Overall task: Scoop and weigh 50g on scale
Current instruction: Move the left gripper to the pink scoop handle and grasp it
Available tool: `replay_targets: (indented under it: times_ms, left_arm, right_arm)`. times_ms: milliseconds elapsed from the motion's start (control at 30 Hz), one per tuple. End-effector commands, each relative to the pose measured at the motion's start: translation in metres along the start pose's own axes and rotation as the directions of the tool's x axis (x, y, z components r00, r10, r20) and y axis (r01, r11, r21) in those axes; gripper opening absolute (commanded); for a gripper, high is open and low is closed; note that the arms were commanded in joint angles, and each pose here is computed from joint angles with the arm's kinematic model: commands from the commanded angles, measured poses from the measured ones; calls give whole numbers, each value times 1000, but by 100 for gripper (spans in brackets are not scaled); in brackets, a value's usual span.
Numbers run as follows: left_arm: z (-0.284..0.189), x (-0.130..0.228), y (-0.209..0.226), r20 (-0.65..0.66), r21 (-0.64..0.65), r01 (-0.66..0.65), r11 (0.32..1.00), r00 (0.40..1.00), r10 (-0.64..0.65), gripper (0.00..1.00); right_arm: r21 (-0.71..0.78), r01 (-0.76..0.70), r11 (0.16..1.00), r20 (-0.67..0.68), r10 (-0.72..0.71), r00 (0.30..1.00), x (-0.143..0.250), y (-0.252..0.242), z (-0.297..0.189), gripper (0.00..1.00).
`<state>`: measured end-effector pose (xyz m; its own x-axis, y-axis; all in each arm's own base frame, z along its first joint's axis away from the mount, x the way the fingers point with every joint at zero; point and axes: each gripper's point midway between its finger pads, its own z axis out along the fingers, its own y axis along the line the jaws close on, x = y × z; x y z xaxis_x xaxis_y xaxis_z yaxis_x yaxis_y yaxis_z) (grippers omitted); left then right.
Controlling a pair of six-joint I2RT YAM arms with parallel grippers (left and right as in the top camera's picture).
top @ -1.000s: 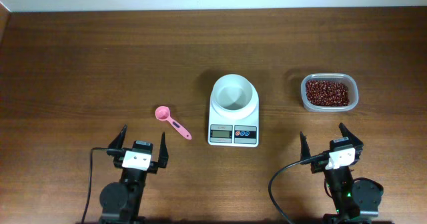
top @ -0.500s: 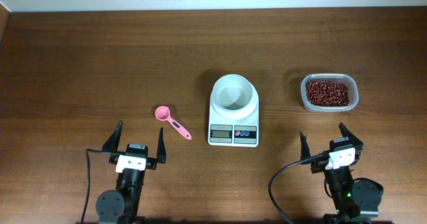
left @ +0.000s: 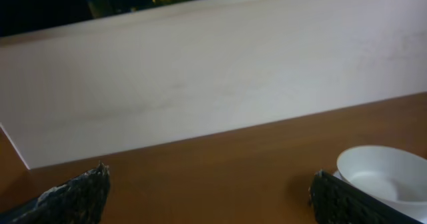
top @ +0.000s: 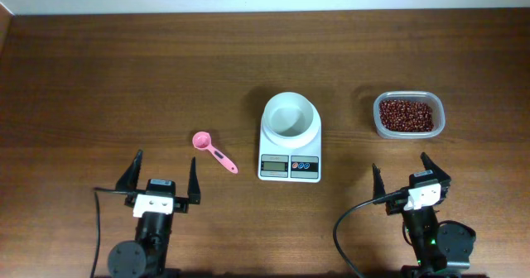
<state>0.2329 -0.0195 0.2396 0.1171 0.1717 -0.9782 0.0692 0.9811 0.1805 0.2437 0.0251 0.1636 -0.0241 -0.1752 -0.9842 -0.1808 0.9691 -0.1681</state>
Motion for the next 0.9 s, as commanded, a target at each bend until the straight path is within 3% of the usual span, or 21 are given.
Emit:
replay_targets:
  times_ms: [0,267,467,567,700,867]
  left_arm:
    - [0,-24,12,19,-46,11,999,1000,-10,99]
    - [49,-49,18,-159,-15,10,1000,987,-12,99]
    - [95,-49,12,-409,68,35,997,913,-4,99]
    - [108,-55,-8,-449,182,93,979,893,-1,99]
    - [107,-43,-13,-490,202,113,973,872,1,99]
    - [83,-43,-69,-531,460,304,834,847,-16,99]
  right_arm:
    - [2,-9,1000,-5,9,1000,3,0,0,99]
    - [2,-9,1000,-5,9,1000,3,0,0,99]
    - [2,-9,1000,-5,9,1000,3,0,0,99]
    - [2,-9,1000,-5,9,1000,3,0,0,99]
    - [2,-9,1000,-5,9,1000,3,0,0,99]
    - [2,-9,1000,-5,9,1000,3,0,0,99]
